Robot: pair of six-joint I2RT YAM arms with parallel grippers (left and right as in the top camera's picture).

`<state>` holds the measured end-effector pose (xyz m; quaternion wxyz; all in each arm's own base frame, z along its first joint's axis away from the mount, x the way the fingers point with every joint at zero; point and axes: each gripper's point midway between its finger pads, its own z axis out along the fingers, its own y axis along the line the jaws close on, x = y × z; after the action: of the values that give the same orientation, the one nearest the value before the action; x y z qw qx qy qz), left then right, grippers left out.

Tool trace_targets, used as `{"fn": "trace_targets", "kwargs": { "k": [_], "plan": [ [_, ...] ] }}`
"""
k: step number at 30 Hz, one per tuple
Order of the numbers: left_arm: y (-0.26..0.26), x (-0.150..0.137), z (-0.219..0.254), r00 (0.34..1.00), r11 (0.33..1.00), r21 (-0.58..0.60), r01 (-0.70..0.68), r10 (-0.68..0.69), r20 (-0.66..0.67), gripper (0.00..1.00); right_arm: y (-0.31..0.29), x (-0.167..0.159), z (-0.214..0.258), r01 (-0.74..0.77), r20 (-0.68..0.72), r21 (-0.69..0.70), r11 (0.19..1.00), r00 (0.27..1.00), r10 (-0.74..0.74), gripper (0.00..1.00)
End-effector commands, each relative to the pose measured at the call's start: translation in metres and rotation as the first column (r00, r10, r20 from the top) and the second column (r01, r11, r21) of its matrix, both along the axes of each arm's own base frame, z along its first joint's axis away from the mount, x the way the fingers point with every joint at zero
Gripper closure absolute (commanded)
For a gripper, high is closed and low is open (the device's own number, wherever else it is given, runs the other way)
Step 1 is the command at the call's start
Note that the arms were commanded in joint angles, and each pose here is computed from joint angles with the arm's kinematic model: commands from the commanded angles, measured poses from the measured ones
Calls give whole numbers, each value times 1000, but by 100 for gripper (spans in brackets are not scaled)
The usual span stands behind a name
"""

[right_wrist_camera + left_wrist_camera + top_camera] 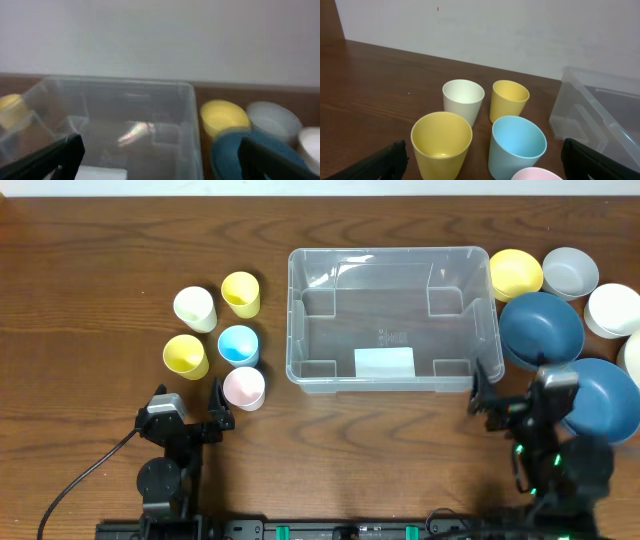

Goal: Pack container
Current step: 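Reach the right gripper to the blue bowl and grasp its rim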

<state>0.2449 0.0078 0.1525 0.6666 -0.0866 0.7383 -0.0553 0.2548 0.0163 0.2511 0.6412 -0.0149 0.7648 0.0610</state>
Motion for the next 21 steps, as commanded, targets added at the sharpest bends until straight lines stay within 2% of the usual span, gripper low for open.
{"fn": "trace_targets", "kwargs": {
  "k": [1,3,6,7,8,10,12,15,17,19,21],
  "plan": [
    [6,-1,-16,998,1000,11,-28,28,-50,2,-17,21,16,84,-149,-28,996,985,-87,1],
    [6,-1,-16,998,1000,11,-28,28,-50,2,-9,34,17,37,-255,-12,999,966,-39,1],
    [6,-1,-16,998,1000,11,-28,28,-50,2,17,46,4,-98,-404,74,992,907,119,1],
    [6,-1,-16,998,1000,11,-28,28,-50,2,15,52,1,-90,-424,69,994,899,111,1],
    [6,-1,-16,998,1000,11,-28,28,-50,2,9,59,-4,-48,-451,67,997,890,73,1],
    [6,-1,-16,998,1000,11,-28,28,-50,2,-22,71,-9,165,-494,82,983,863,-104,1],
    [6,-1,-16,998,1000,11,-28,28,-50,2,-59,75,-11,384,-527,120,916,806,-269,1],
    [6,-1,-16,998,1000,11,-28,28,-50,2,-100,73,-11,556,-560,193,809,739,-374,1],
    [6,-1,-16,998,1000,11,-28,28,-50,2,-130,64,-17,676,-590,254,691,675,-443,1],
    [6,-1,-16,998,1000,11,-28,28,-50,2,-152,54,-22,754,-619,302,584,621,-481,1],
    [6,-1,-16,998,1000,11,-28,28,-50,2,-163,49,-24,779,-635,336,530,603,-483,1]
  ]
}}
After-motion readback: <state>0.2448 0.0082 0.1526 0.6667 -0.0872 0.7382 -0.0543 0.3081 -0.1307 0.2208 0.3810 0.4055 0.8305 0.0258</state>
